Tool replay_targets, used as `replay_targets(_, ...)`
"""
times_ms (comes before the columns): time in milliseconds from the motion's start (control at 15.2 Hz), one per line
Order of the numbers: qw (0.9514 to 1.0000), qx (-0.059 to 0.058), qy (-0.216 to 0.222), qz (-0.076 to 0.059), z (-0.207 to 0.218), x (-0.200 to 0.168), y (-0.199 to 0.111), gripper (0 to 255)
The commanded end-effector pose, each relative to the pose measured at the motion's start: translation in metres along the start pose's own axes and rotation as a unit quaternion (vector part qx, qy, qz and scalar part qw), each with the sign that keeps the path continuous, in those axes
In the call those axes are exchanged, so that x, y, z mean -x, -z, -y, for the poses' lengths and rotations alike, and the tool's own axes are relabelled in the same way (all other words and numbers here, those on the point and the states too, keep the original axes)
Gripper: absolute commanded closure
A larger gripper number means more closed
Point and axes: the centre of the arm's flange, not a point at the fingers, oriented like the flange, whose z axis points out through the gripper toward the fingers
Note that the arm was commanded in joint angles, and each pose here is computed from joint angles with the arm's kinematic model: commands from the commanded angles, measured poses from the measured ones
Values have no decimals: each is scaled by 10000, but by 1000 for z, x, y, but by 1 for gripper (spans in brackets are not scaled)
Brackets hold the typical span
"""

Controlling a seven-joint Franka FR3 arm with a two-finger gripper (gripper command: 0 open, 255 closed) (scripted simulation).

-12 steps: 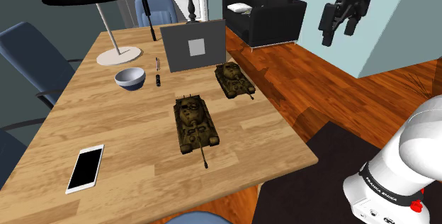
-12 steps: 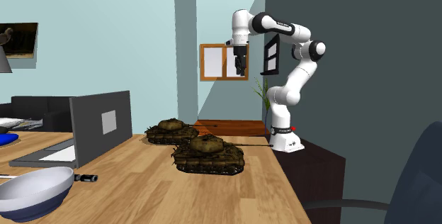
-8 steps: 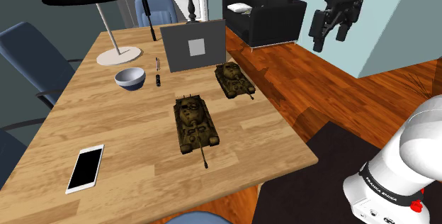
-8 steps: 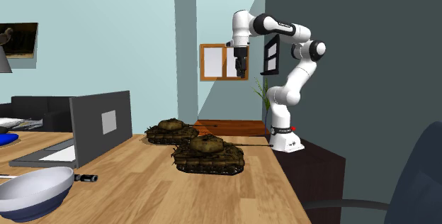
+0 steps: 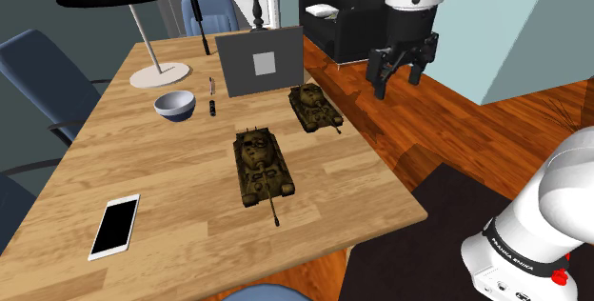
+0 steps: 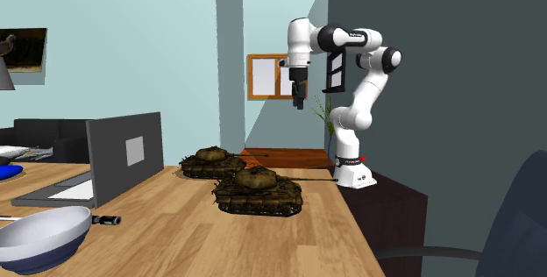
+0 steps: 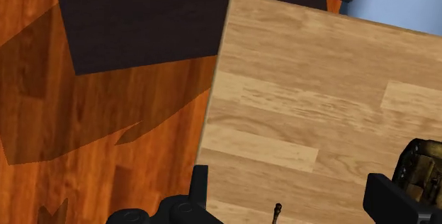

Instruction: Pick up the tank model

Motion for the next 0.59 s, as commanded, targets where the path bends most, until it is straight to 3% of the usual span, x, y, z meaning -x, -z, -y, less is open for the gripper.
replay_targets(0,10000,-25,-71,-26,22,-3,-11,0)
replay_targets(528,9994,-103,-321,-115,114,-23,-51,0)
